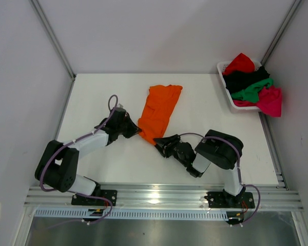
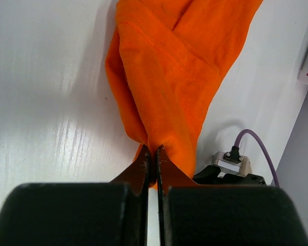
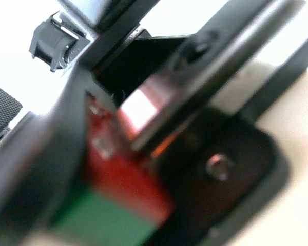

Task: Fold and stack the t-shirts
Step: Fold the tshirt

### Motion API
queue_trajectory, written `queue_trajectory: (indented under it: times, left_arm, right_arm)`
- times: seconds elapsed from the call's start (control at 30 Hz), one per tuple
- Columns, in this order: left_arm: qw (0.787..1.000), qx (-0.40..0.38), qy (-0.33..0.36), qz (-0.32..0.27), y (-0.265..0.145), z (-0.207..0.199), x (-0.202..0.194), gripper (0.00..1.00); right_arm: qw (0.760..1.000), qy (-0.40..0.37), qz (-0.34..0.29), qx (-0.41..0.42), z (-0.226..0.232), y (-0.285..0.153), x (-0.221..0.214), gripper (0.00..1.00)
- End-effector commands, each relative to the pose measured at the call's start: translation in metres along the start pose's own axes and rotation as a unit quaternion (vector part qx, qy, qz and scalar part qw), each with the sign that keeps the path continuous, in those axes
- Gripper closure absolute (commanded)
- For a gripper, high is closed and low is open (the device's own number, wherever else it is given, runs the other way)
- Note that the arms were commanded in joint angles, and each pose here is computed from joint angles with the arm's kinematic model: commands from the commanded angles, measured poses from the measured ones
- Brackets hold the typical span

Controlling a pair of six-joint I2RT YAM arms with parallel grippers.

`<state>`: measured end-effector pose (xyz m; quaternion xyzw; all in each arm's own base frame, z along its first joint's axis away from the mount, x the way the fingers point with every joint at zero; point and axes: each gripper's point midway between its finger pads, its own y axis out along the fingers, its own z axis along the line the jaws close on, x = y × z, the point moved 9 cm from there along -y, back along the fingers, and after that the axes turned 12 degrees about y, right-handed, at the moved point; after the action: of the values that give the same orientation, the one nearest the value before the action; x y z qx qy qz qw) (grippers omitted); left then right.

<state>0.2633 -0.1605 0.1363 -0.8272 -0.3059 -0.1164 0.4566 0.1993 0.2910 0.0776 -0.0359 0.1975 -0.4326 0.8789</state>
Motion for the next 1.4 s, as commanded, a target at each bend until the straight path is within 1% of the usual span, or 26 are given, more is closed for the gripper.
queue_trajectory:
  times: [0.0, 0.07, 0.1, 0.17, 0.2, 0.27, 0.4, 0.6, 0.87, 0.93, 0.97, 1.0, 1.17, 1.2, 1.23, 1.3, 1.33, 1.37]
  left_arm:
    - [1.0, -0.008, 0.008, -0.024, -0.008, 0.0, 0.006, 0.99]
    - [1.0, -0.007, 0.006, -0.024, -0.009, 0.002, 0.006, 0.99]
    - [1.0, -0.005, 0.006, -0.025, -0.01, 0.003, 0.005, 0.99]
    - [1.0, -0.005, 0.004, -0.029, -0.012, 0.006, 0.004, 0.99]
    - [1.0, -0.005, 0.005, -0.03, -0.013, 0.006, 0.003, 0.99]
    - [1.0, -0.003, 0.003, -0.031, -0.015, 0.009, 0.001, 0.99]
    - [1.0, -0.007, 0.001, -0.025, -0.017, 0.014, -0.007, 0.99]
    - [1.0, -0.009, 0.002, -0.003, -0.017, 0.022, -0.02, 0.99]
    - [1.0, 0.015, 0.002, 0.026, -0.022, 0.037, -0.039, 0.99]
    - [0.999, 0.016, 0.002, 0.03, -0.025, 0.038, -0.043, 0.99]
    - [1.0, 0.012, 0.002, 0.027, -0.028, 0.037, -0.043, 0.99]
    - [1.0, 0.011, 0.002, 0.029, -0.029, 0.037, -0.045, 0.99]
    - [0.999, 0.009, 0.0, 0.046, -0.04, 0.041, -0.063, 0.99]
    - [0.999, 0.003, -0.002, 0.042, -0.044, 0.039, -0.064, 0.99]
    - [0.999, -0.002, 0.003, 0.046, -0.046, 0.036, -0.068, 0.99]
    - [0.998, 0.005, 0.001, 0.058, -0.05, 0.037, -0.076, 0.99]
    - [0.998, 0.0, 0.007, 0.057, -0.054, 0.033, -0.078, 0.99]
    - [0.998, 0.0, 0.008, 0.06, -0.055, 0.033, -0.081, 0.99]
  right_arm:
    - [0.994, 0.019, 0.033, 0.101, 0.032, 0.003, -0.011, 0.54]
    - [0.994, 0.017, 0.035, 0.098, 0.029, 0.005, -0.011, 0.58]
    - [0.994, 0.016, 0.037, 0.097, 0.028, 0.006, -0.011, 0.64]
    - [0.994, 0.017, 0.044, 0.101, 0.03, 0.01, -0.012, 0.71]
    - [0.994, 0.014, 0.049, 0.097, 0.027, 0.011, -0.014, 0.77]
    - [0.993, 0.012, 0.052, 0.101, 0.029, 0.014, -0.015, 0.82]
    - [0.993, 0.004, 0.056, 0.103, 0.03, 0.013, -0.015, 0.87]
    - [0.994, -0.002, 0.069, 0.09, 0.03, -0.001, -0.012, 0.91]
    - [0.994, -0.035, 0.092, 0.057, 0.028, -0.027, -0.008, 0.92]
    - [0.994, -0.043, 0.09, 0.047, 0.026, -0.032, -0.004, 0.92]
    - [0.994, -0.046, 0.086, 0.04, 0.025, -0.035, -0.002, 0.93]
    - [0.993, -0.05, 0.104, 0.039, 0.027, -0.04, -0.005, 0.93]
    - [0.991, -0.07, 0.113, 0.006, 0.021, -0.058, 0.0, 0.93]
    - [0.99, -0.073, 0.12, 0.0, 0.021, -0.061, -0.001, 0.93]
    - [0.989, -0.083, 0.126, 0.007, 0.027, -0.064, -0.003, 0.94]
    - [0.987, -0.094, 0.129, -0.014, 0.023, -0.07, -0.002, 0.94]
    - [0.986, -0.1, 0.134, -0.004, 0.03, -0.075, -0.005, 0.94]
    - [0.985, -0.113, 0.13, -0.028, 0.025, -0.077, -0.002, 0.94]
